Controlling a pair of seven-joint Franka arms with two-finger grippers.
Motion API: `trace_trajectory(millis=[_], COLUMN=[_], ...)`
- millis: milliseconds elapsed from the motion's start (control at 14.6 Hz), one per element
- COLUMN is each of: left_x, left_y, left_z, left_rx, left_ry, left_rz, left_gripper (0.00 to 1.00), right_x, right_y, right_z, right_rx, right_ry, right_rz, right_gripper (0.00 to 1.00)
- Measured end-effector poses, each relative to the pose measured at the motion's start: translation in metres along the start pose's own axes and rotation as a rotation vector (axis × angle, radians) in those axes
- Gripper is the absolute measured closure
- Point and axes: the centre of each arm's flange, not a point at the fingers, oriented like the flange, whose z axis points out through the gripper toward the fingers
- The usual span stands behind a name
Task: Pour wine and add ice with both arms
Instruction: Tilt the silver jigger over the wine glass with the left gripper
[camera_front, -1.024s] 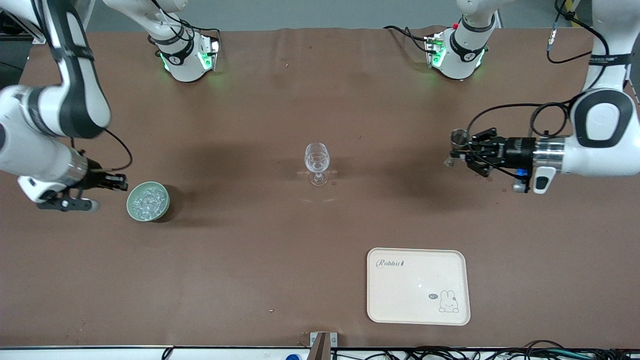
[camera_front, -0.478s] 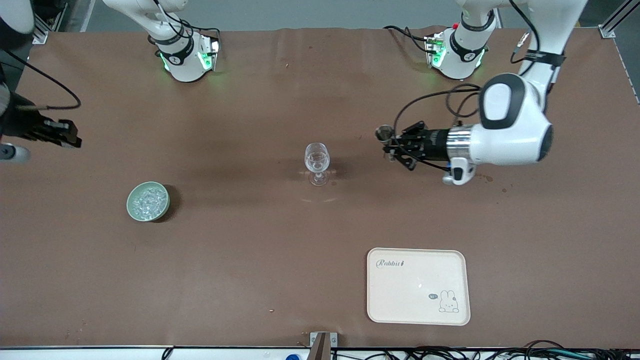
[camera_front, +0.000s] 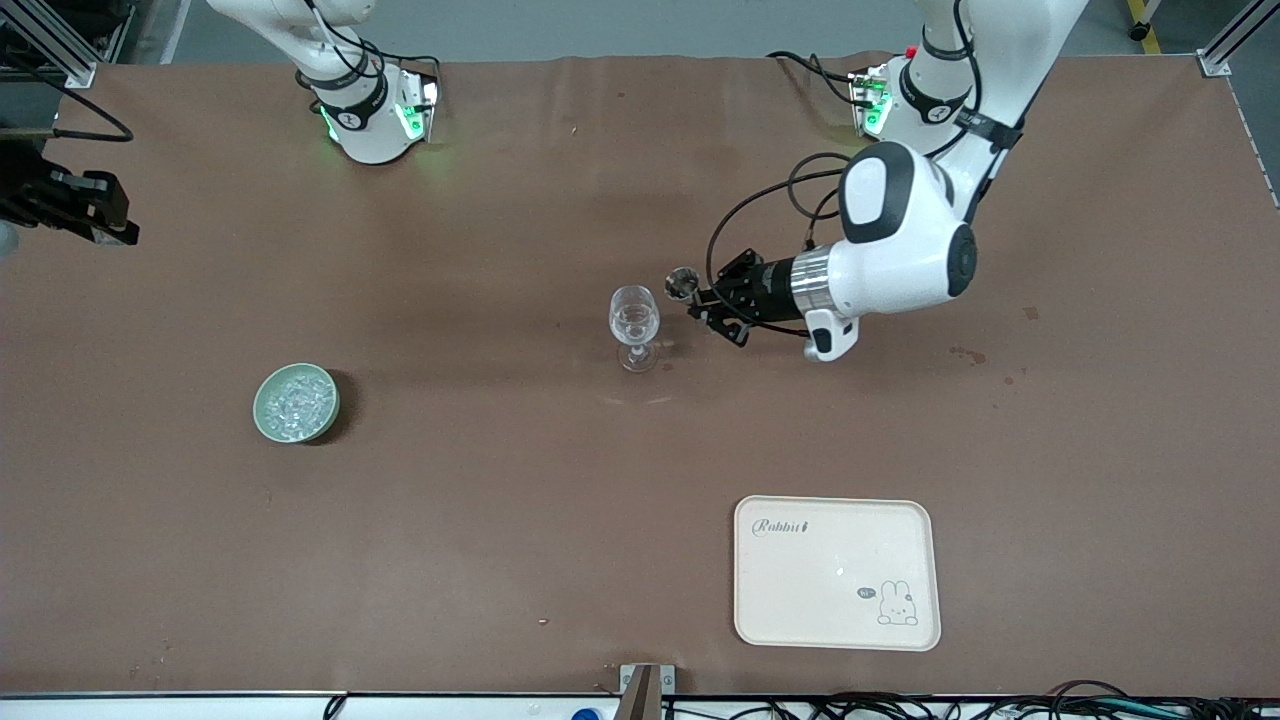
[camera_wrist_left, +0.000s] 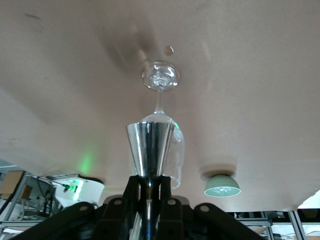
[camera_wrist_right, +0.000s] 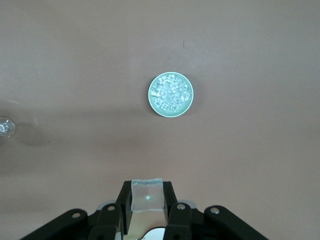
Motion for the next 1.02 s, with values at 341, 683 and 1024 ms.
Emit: trace_trajectory(millis=[341,683,1024], left_x=[-0.014,-0.039,-0.056], left_y=[0.005,0.021,0.017], left_z=[0.012,0.031,0.047], left_rx=[-0.02,0.003,0.011], left_ry=[0.048,0.227,0.358], left_rz=[0.032,0.084,0.178], left_gripper=[0.79,0.79,0.79], right_x=[0.0,-0.001,-0.002], right_y=[0.002,0.0,0.001], right_z=[0.0,0.001,0.004], right_rx=[0.0,-0.001,-0.001], right_ry=[-0.003,-0.009,-0.024], right_rz=[0.003,0.001,0.002], right_gripper=[0.71,0.71,0.71])
